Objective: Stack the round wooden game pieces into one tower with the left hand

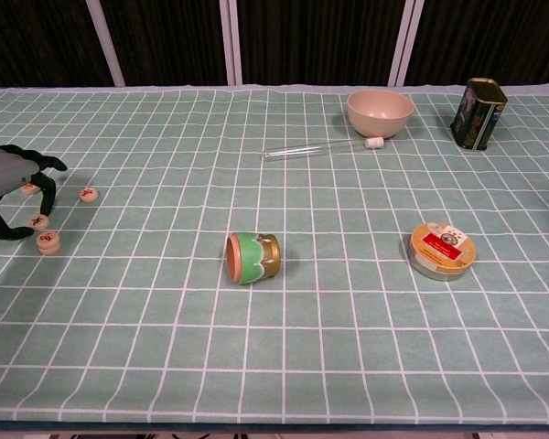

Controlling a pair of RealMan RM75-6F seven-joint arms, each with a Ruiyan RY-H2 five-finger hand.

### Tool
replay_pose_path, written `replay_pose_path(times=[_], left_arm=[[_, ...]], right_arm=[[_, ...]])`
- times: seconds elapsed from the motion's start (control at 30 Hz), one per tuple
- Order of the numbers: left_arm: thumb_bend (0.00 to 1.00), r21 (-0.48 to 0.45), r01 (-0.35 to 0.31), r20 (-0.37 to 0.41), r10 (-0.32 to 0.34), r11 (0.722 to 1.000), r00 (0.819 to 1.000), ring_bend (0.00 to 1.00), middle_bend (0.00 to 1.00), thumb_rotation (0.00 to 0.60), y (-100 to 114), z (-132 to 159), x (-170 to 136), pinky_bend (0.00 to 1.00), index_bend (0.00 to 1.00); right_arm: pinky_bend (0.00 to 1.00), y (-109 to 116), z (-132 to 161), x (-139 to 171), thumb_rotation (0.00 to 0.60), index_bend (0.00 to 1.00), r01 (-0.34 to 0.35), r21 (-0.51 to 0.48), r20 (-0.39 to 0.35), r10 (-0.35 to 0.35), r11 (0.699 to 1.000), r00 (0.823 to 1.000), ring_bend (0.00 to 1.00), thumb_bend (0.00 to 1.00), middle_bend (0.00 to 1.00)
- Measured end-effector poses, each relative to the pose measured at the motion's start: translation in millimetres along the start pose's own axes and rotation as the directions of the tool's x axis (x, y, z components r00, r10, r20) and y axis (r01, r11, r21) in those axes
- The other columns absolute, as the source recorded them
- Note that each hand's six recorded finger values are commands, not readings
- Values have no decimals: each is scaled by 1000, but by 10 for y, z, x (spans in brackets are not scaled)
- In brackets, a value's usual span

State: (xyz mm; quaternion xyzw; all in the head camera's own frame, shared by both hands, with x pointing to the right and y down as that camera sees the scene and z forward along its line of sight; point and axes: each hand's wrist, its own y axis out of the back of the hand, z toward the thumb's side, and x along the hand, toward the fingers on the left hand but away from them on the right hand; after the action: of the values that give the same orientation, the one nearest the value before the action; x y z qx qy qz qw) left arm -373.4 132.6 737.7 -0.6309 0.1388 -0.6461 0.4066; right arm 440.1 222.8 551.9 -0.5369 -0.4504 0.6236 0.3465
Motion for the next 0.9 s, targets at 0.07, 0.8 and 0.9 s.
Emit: replay_pose_path(times=[0.07, 0.8, 0.9], left_arm=[[319, -8, -5, 1, 5, 1000, 1000, 0, 59, 600, 11, 1, -7, 0, 493], [319, -14, -91, 110, 92, 996, 990, 0, 60, 600, 257, 164, -409, 0, 493], [319, -6, -90, 117, 90, 996, 989, 0, 60, 600, 240, 181, -433, 0, 493]], right_arm=[[0, 2, -1, 0, 600, 54, 0, 0, 0, 0, 1000, 1000, 39, 232, 13], [0, 7, -2, 1, 600, 54, 3, 0, 0, -3, 1000, 1000, 39, 232, 13], [0, 7, -3, 3, 600, 54, 3, 1, 0, -3, 1000, 1000, 39, 233, 13]])
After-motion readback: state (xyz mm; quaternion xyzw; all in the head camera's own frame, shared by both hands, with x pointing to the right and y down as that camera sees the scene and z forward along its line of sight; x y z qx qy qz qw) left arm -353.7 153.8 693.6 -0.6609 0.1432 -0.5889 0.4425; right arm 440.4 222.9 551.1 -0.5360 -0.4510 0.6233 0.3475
